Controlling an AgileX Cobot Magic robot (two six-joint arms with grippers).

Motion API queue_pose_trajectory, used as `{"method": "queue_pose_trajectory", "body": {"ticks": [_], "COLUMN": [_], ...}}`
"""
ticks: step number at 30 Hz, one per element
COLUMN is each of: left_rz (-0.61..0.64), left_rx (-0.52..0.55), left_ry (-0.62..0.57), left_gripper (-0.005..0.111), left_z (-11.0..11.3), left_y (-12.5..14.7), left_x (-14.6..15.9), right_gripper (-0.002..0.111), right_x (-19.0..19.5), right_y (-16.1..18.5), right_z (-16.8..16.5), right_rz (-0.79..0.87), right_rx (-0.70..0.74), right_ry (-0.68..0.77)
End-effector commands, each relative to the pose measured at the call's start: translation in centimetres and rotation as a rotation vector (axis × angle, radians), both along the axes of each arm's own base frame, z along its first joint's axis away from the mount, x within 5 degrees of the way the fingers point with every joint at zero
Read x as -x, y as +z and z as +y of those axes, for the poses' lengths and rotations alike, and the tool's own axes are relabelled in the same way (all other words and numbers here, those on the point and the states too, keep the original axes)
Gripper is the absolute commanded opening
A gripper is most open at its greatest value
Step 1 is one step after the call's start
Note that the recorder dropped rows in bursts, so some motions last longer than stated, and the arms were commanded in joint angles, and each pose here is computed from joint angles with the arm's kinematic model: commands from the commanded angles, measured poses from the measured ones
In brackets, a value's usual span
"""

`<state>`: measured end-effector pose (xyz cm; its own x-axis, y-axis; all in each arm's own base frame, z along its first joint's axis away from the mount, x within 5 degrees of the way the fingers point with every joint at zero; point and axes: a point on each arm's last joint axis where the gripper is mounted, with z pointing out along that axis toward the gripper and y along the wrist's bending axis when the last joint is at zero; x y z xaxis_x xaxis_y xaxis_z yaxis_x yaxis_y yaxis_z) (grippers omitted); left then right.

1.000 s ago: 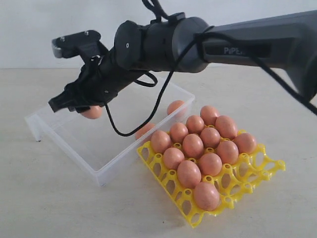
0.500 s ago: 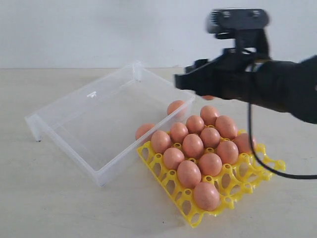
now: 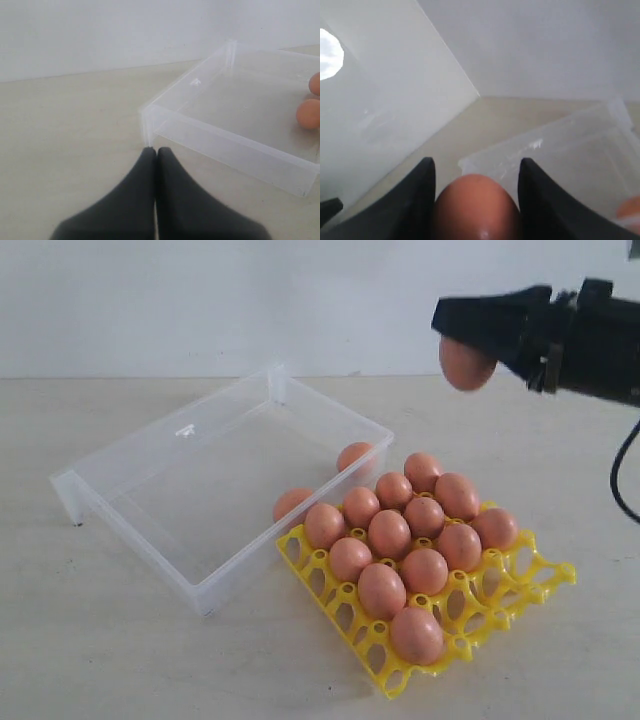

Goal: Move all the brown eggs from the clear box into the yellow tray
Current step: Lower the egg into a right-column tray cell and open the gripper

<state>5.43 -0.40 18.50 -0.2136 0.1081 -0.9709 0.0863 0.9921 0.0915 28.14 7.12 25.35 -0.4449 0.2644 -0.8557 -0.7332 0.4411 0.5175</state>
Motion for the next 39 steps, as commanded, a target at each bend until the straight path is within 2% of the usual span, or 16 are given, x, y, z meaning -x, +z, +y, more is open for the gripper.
{"method": "queue_pose_trajectory", "body": {"ticks": [1,3,5,11,14,19,25,32,34,36,39], "left_rz": [-0.01,-0.012,-0.012,-0.012,-0.012,-0.009,-0.009,-0.009,-0.009,-0.009,-0.007], "left_rx": [-0.002,-0.002,-0.002,-0.002,-0.002,-0.002,-0.002,-0.002,-0.002,-0.002,-0.002], "left_ry": [0.003,0.004,0.004,0.004,0.004,0.003,0.003,0.003,0.003,0.003,0.003], "left_gripper": [-0.004,-0.004,-0.004,-0.004,-0.004,-0.004,-0.004,-0.004,-0.004,-0.004,-0.004], "left_z": [0.0,0.0,0.0,0.0,0.0,0.0,0.0,0.0,0.0,0.0,0.0], "left_y": [0.1,0.1,0.1,0.1,0.1,0.1,0.1,0.1,0.1,0.1,0.1], "left_x": [0.0,0.0,0.0,0.0,0.0,0.0,0.0,0.0,0.0,0.0,0.0], "right_gripper": [0.0,0.0,0.0,0.0,0.0,0.0,0.0,0.0,0.007,0.026,0.046], "right_x": [5.1,7.5,8.4,8.5,8.2,7.6,6.7,6.6,6.6,6.6,6.6], "right_y": [-4.8,-7.2,-7.8,-9.7,-10.2,-10.1,-11.8,-11.8,-11.8,-11.7,-11.7], "right_z": [0.1,0.3,0.6,1.7,2.0,2.3,2.5,2.5,2.5,2.6,2.6], "right_rz": [0.118,0.167,0.154,0.176,0.154,0.075,0.133,0.126,0.126,0.123,0.123], "right_rx": [0.047,0.094,0.107,0.343,0.43,0.466,0.482,0.474,0.472,0.468,0.468], "right_ry": [0.031,0.063,0.06,0.042,-0.014,-0.076,-0.066,-0.072,-0.072,-0.071,-0.071]}}
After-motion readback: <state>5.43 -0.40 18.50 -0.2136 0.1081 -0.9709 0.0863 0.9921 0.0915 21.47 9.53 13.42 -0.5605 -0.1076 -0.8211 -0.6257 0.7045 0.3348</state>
